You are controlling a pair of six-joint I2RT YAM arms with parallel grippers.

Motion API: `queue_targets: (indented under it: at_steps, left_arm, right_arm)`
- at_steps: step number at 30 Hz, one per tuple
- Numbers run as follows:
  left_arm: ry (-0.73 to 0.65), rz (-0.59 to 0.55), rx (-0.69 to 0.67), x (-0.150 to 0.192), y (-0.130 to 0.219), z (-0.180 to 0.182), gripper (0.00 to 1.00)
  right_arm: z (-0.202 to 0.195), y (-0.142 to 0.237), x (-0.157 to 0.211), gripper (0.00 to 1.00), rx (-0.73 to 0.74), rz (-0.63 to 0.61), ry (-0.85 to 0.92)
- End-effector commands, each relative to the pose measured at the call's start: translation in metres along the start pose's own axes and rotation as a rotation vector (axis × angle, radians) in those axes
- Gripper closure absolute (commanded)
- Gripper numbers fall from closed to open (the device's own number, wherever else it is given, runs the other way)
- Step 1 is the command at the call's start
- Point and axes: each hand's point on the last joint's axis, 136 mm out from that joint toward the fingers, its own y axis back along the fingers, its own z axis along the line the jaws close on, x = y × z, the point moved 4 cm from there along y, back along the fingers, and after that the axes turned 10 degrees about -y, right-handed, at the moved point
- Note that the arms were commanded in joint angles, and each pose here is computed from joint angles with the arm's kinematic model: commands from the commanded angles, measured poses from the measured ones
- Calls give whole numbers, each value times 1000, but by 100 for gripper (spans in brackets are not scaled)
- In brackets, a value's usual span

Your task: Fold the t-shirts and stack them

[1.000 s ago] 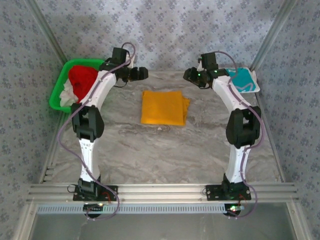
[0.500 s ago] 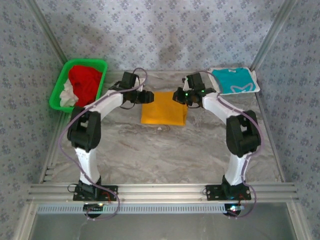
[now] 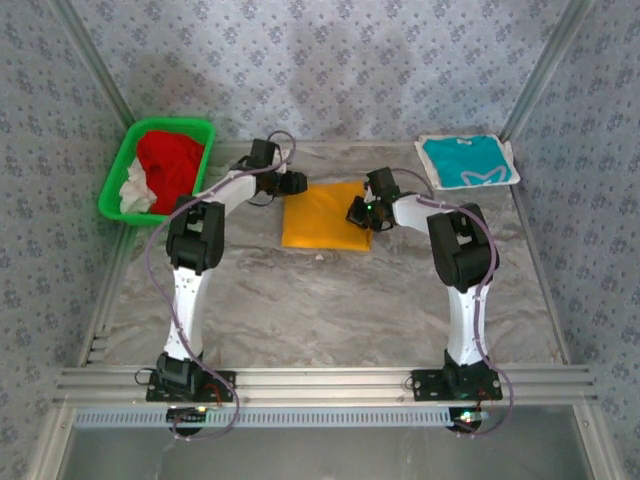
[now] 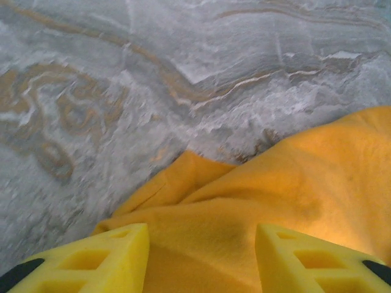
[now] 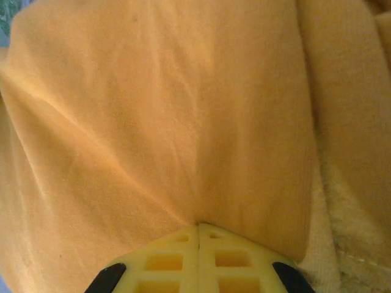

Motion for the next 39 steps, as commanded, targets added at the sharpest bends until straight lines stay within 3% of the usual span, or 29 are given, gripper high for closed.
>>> queue_targets:
  at_steps: [1, 4, 6, 11, 14, 21, 39]
  left_arm:
    - [4, -106, -14, -21, 48, -21, 47]
    - [-2, -167, -12, -14, 82, -42, 42]
    - [-27, -151, -66, 4, 93, -55, 39]
    - [-65, -18, -127, 52, 75, -60, 43]
    - [-52, 44, -156, 67, 61, -49, 50]
    - [-43, 77, -176, 79, 39, -39, 53]
    - [-15, 109, -128, 103, 14, -40, 61]
  right_arm:
    - [13, 18, 3, 100, -13, 2, 7]
    - [31, 51, 0, 82, -52, -34, 54]
    - [30, 72, -4, 61, -54, -67, 58]
    - [-6, 88, -12, 29, -5, -113, -37]
    - [-22, 81, -12, 25, 40, -95, -47]
    - [-35, 63, -12, 25, 50, -59, -50]
    - [-7, 18, 5, 30, -49, 47, 33]
